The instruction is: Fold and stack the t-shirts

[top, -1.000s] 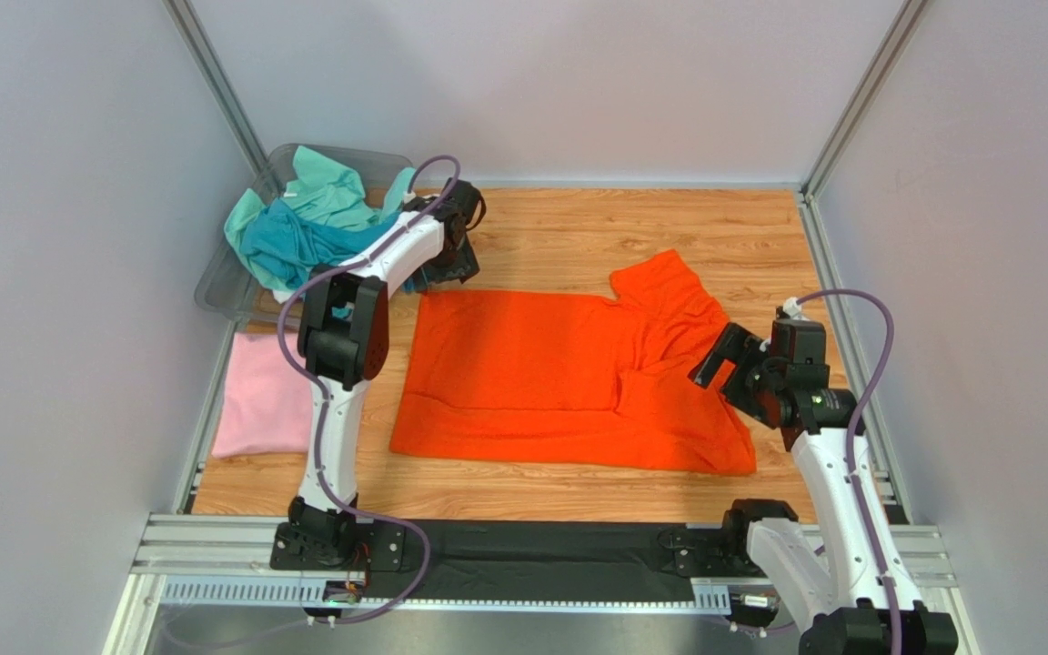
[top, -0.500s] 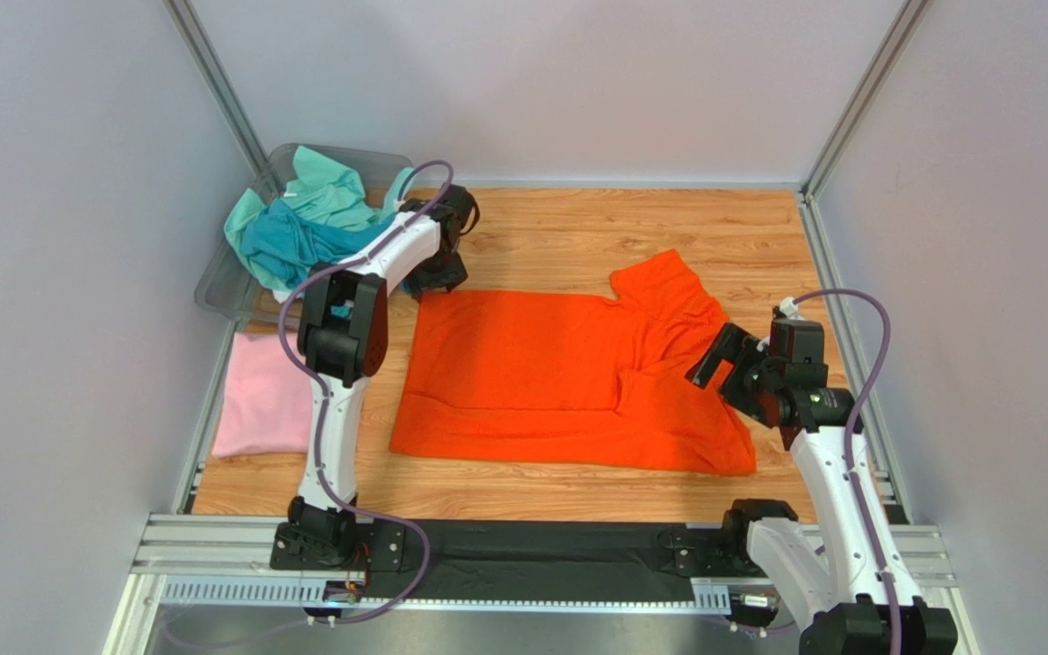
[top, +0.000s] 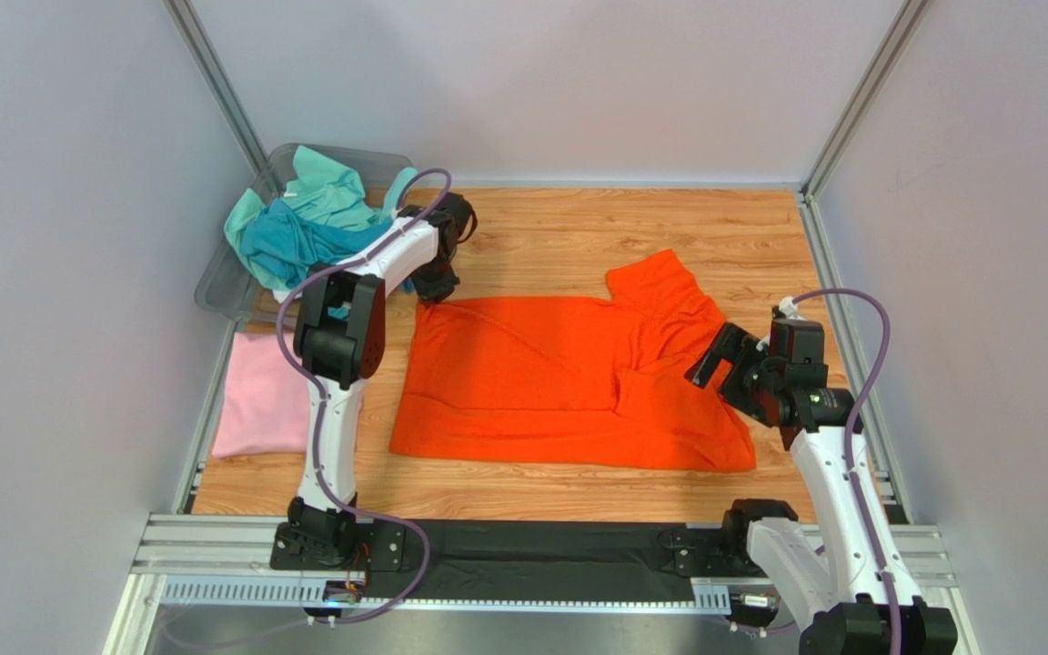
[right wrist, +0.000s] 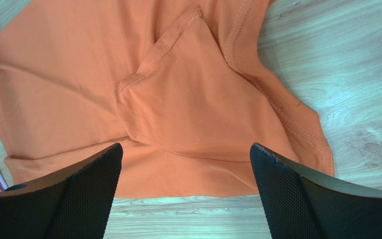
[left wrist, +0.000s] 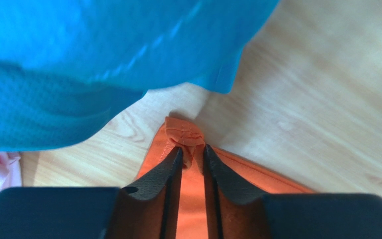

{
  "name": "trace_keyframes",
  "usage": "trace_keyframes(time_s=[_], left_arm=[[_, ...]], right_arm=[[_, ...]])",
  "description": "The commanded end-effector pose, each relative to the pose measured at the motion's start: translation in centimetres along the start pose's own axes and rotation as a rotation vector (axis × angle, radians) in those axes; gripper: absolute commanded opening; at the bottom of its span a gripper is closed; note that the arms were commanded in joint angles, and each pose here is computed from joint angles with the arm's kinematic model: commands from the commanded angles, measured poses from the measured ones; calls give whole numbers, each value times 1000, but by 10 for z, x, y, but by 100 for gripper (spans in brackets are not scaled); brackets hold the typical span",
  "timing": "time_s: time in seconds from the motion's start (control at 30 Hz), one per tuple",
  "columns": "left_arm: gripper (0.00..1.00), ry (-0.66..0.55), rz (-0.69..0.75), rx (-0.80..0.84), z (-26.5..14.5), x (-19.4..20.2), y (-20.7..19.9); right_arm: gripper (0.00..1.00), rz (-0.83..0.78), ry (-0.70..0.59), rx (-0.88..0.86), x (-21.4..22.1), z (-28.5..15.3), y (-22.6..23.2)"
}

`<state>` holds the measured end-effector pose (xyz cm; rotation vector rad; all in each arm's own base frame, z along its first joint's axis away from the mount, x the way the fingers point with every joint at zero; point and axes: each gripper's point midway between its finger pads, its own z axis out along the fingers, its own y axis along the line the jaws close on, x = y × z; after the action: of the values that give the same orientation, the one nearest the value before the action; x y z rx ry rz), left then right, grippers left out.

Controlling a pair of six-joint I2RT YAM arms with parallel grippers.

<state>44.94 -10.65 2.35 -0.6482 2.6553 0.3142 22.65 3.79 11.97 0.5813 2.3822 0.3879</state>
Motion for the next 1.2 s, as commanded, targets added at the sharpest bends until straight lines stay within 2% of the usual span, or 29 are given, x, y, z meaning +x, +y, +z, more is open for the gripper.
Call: trace_keyframes(time_s=[0.0, 0.03, 0.17, 0.27, 0.5, 0.67, 0.7, 0.73, 0.77, 0.83, 0.87, 1.0, 1.1, 1.13, 1.17], left_arm=[[26, 22, 0, -8, -13, 4, 14], [19, 21, 3, -7, -15, 5, 16], [14, 5, 4, 17, -26, 2, 18], [0, -4, 13, 34, -32, 1, 18], [0, -38, 38, 117, -44, -10, 7], [0, -68, 44, 145, -55, -17, 7], [0, -67, 30, 147, -55, -16, 7], [0, -70, 28, 153, -57, -16, 7], [0, -74, 24, 169, -60, -17, 6], [0, -78, 28, 173, -60, -16, 6], [0, -80, 31, 175, -61, -17, 7], [0, -80, 58, 195, -61, -17, 3], [0, -73, 64, 211, -60, -15, 0], [0, -74, 66, 211, -60, -15, 0], [0, -74, 67, 211, -59, -15, 0]], right_arm=[[100, -21, -25, -23, -7, 0, 4], [100, -23, -24, -21, -7, 0, 4], [100, -24, -31, -12, -9, -1, 3], [100, -22, -41, -2, -14, -1, 3], [100, -7, -112, -10, -62, 8, 24], [100, 3, -181, -21, -123, 30, 48], [100, -6, -140, -31, -124, 50, 52], [100, -17, -168, -60, -143, 53, 64], [100, -22, -134, -43, -145, 78, 63], [99, -57, -130, -37, -162, 95, 73], [99, -88, -141, -6, -181, 113, 76], [99, -211, -132, 12, -204, 164, 109], [98, -230, -149, 82, -235, 203, 115], [98, -237, -139, 93, -238, 212, 116], [98, -246, -65, 146, -222, 240, 102]])
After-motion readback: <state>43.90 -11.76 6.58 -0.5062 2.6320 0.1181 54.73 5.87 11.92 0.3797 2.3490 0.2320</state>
